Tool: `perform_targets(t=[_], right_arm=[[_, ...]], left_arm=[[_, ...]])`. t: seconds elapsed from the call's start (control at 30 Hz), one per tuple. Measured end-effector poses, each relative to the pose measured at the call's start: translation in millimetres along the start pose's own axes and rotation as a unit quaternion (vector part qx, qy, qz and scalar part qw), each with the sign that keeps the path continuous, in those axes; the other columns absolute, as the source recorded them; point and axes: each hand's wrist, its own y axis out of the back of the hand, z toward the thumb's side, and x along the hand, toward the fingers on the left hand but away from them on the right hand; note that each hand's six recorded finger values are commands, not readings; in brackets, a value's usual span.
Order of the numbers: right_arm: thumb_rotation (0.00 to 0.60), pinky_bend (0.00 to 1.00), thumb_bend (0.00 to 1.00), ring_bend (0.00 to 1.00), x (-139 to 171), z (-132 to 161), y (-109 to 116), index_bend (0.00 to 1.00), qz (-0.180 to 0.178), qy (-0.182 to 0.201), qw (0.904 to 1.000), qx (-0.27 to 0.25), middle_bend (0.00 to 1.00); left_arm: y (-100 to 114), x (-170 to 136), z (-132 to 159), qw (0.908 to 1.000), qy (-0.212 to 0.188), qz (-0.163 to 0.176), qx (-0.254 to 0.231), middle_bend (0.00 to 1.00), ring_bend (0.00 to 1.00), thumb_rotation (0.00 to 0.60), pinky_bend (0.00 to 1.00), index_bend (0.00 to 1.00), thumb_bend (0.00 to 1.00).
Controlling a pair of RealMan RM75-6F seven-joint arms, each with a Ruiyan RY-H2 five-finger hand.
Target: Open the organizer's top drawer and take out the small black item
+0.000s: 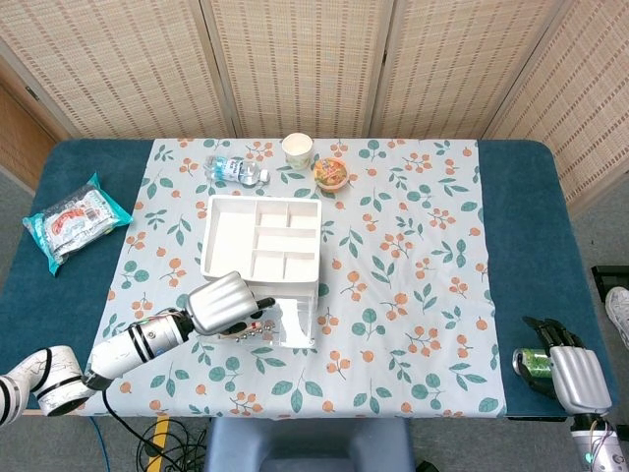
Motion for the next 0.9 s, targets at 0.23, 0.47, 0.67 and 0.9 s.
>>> perform_targets(t=[0.23, 0.47, 0.67, 0.9], right_arm=[[0.6, 0.25, 0.33, 0.19, 0, 0, 0, 0.14, 0.001, -0.001, 1.0, 0.0, 0.24], [0.6, 0.25, 0.33, 0.19, 0, 0, -1, 0.14, 0.002, -0.001, 1.0, 0.0, 0.24], [0.6, 0.25, 0.33, 0.19, 0, 0, -1, 0.14, 0.002, -0.002, 1.0, 0.0, 0.24], [0.6, 0.25, 0.33, 0.19, 1, -1, -1, 0.14, 0.002, -0.003, 1.0, 0.0, 0.24]], left_arm=[[-4, 1, 0, 0.999, -0.005, 0.008, 0.043, 0.95, 1.0, 0.6, 1.0, 0.36, 0.24], [-8, 2, 0, 0.9969, -0.004, 0.007, 0.078, 0.95, 1.0, 0.6, 1.0, 0.35, 0.24], [-11, 3, 0, 0.9955, 0.0, 0.005, 0.095, 0.95, 1.0, 0.6, 1.0, 0.36, 0.24], [-12, 5, 1, 0.9931, 0.002, 0.007, 0.117, 0.95, 1.0, 0.6, 1.0, 0.37, 0.24]])
